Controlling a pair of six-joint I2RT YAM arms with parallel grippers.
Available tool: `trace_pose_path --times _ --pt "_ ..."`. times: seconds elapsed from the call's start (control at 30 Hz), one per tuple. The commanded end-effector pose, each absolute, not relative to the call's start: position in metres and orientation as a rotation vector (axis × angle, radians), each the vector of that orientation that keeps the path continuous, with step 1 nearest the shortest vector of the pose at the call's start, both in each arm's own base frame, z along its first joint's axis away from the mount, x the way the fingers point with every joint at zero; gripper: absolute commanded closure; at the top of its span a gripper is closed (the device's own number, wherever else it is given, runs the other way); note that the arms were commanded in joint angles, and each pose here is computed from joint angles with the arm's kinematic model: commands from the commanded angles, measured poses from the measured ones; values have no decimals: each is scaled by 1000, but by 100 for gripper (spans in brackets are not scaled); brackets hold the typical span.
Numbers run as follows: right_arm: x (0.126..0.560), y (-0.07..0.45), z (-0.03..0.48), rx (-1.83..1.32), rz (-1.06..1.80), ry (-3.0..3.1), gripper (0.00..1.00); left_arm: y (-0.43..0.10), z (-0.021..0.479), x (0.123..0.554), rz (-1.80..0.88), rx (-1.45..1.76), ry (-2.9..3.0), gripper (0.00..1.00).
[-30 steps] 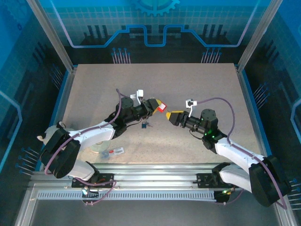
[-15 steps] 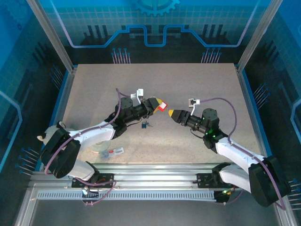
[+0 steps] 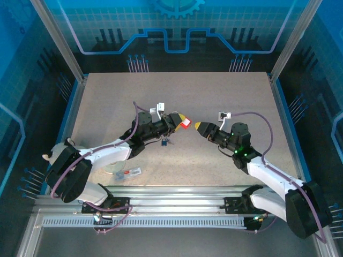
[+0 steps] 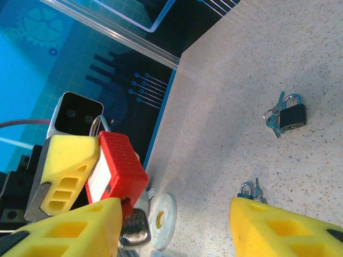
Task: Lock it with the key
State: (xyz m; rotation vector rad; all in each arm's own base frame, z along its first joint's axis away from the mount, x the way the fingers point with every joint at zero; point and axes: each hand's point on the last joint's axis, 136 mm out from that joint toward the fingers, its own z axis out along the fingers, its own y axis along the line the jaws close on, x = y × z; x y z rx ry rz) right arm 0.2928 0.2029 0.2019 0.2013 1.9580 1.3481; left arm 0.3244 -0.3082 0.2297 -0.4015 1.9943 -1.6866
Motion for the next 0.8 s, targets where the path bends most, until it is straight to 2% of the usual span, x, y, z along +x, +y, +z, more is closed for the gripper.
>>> trace_pose_path --times 0.0,0.5,0.77 --pt "298 207 218 198 1395 1925 48 -313 244 321 -1736 -340 1938 100" --pt "282 236 216 97 1451 1946 55 -313 240 321 -1732 -353 1942 100" --pt "283 240 213 101 1457 1944 63 -312 241 319 -1737 -352 1939 100"
